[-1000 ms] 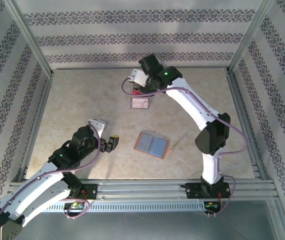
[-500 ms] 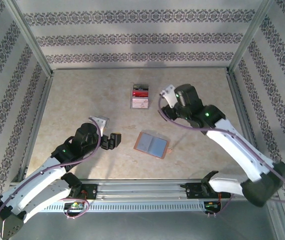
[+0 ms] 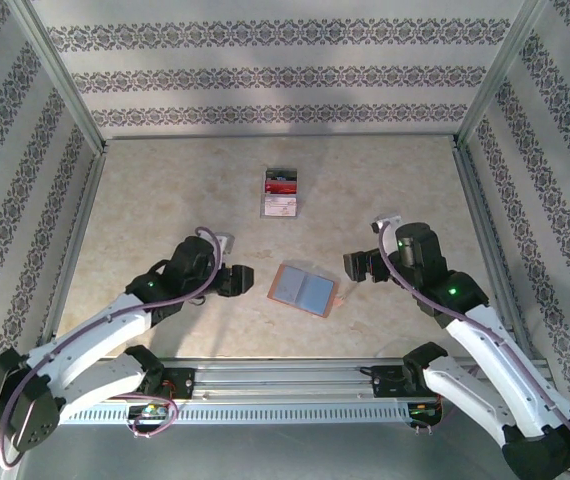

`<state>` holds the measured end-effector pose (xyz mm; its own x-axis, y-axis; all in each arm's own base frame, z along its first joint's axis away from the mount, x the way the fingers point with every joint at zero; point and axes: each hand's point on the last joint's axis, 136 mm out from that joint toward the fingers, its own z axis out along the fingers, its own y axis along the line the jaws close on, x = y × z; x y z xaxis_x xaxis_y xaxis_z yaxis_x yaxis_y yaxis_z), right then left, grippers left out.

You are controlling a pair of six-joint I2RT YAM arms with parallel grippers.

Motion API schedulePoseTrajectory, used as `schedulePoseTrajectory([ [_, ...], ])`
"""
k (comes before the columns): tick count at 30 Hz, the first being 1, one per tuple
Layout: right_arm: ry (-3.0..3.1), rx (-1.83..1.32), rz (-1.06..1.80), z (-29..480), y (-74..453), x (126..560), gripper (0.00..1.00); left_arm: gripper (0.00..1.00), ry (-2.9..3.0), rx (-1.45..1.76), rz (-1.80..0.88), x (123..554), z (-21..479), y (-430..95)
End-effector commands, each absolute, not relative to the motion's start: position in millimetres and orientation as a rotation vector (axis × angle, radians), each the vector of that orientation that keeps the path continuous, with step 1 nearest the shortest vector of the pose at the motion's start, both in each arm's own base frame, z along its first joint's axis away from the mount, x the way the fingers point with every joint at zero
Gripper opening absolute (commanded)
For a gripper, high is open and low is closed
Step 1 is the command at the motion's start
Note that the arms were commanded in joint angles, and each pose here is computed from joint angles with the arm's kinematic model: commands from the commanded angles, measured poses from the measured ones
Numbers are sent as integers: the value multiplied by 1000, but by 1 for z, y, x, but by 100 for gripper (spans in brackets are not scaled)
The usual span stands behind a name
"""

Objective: Take the credit cards out of the card holder

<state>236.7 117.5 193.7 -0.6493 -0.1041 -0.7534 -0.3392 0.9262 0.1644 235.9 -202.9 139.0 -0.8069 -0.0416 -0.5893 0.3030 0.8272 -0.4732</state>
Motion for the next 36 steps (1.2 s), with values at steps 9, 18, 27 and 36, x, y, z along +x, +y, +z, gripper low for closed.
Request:
schedulePoseTrajectory([
  [9,2525,-55,601,119,129,214,89,54,2497,137,-993,245,123,-256],
  [18,2667,23,654,79,133,201,80,51,2606,205,-992,251,87,-292],
  [27,2703,46,675,63,136,200,75,49,2700,240,-905,259,59,-307],
  [36,2744,55,680,52,139,200,69,48,2731,259,-853,260,48,-308],
])
